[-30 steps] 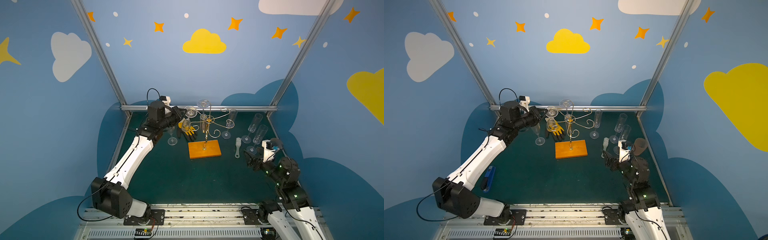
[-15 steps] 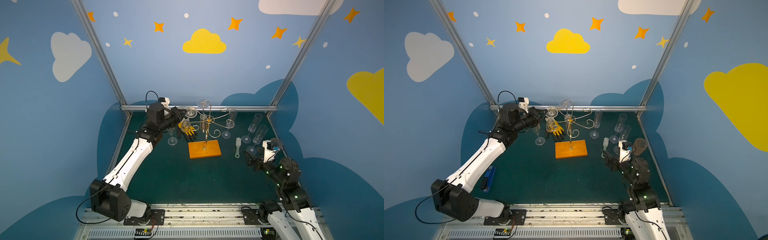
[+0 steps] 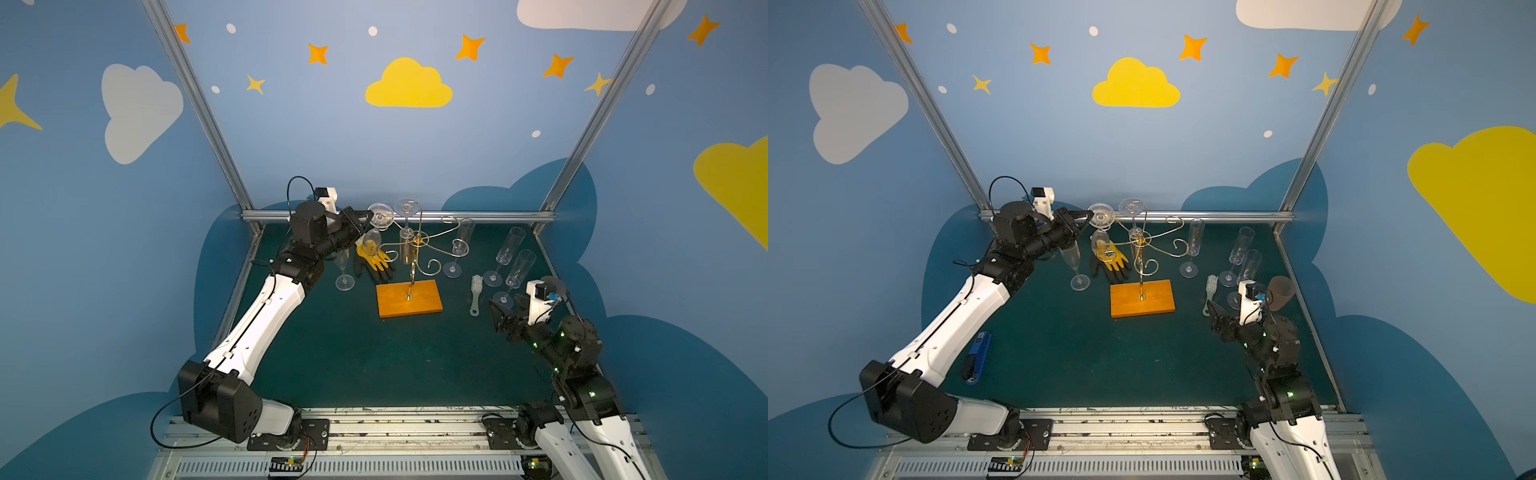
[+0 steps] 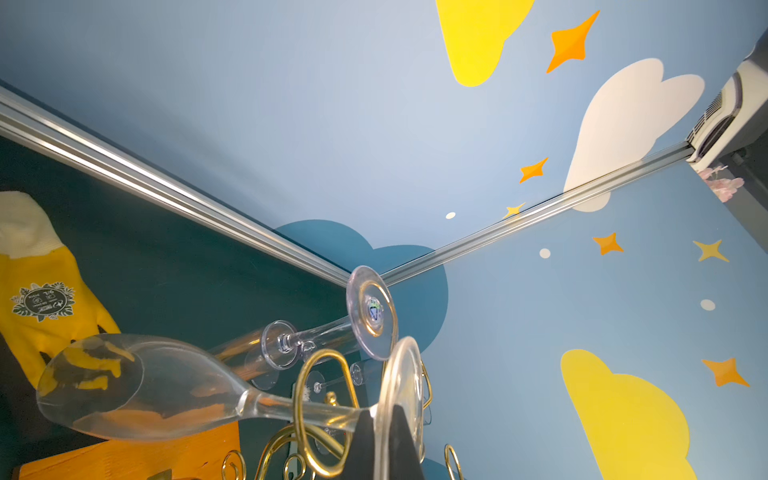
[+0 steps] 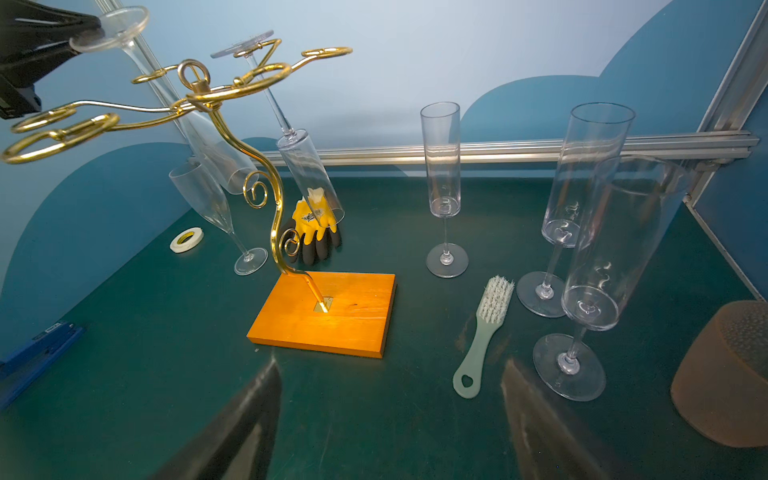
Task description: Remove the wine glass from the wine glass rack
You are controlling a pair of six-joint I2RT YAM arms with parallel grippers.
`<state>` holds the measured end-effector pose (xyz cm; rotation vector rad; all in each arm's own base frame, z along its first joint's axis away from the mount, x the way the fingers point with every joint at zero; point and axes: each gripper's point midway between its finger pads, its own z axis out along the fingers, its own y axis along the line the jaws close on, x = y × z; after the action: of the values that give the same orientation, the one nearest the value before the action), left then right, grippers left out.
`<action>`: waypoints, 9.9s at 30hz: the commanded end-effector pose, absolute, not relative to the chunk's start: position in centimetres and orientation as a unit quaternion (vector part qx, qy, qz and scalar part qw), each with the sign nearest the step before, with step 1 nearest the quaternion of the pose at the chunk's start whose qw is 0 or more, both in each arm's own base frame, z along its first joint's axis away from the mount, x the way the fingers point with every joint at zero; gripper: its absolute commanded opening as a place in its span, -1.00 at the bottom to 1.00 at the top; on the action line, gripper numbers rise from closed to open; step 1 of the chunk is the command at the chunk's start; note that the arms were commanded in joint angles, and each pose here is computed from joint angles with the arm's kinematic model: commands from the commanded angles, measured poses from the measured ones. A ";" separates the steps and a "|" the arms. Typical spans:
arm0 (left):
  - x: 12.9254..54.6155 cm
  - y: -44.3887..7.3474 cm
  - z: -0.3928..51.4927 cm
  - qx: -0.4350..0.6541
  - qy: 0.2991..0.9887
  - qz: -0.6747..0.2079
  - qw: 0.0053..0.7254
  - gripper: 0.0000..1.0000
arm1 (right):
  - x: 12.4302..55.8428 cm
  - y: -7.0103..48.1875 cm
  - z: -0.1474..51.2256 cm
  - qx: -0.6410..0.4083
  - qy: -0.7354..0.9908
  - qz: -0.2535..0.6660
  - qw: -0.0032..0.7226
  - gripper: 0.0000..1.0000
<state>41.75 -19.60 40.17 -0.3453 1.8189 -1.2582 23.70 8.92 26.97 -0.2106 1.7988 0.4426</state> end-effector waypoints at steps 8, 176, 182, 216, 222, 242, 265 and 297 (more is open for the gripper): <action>42.7 -21.4 42.2 -0.086 0.731 -0.515 0.438 -0.94 | 23.5 8.9 28.4 -0.085 0.761 0.197 0.613 0.65; 20.8 -25.3 45.6 0.257 0.604 -0.395 0.643 0.79 | 18.3 27.8 36.4 -0.358 0.643 0.465 0.492 -1.00; 20.4 -26.8 44.8 0.259 0.609 -0.493 0.565 0.79 | 17.0 29.1 35.4 -0.393 0.618 0.451 0.511 -1.00; 21.5 -27.4 43.5 0.225 0.606 -0.541 0.539 -0.11 | 14.2 33.4 32.7 -0.459 0.599 0.444 0.483 -1.00; 21.5 -26.1 43.2 0.217 0.609 -0.511 0.567 -0.11 | 15.4 32.5 33.2 -0.440 0.615 0.410 0.510 0.80; 25.2 -16.0 35.4 0.127 0.662 -0.202 0.711 -0.06 | 18.3 20.2 35.8 -0.271 0.638 0.251 0.676 0.79; 35.7 -14.2 25.9 0.052 0.694 -0.137 0.705 -0.03 | 17.7 18.0 35.2 -0.239 0.656 0.254 0.670 0.80; 41.9 -17.1 18.2 0.061 0.727 -0.124 0.673 -0.06 | 17.4 17.2 35.3 -0.228 0.663 0.255 0.666 0.79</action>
<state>41.82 -17.32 18.28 0.1559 1.6549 -0.2723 17.47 17.80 34.38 -0.5441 1.5053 0.5748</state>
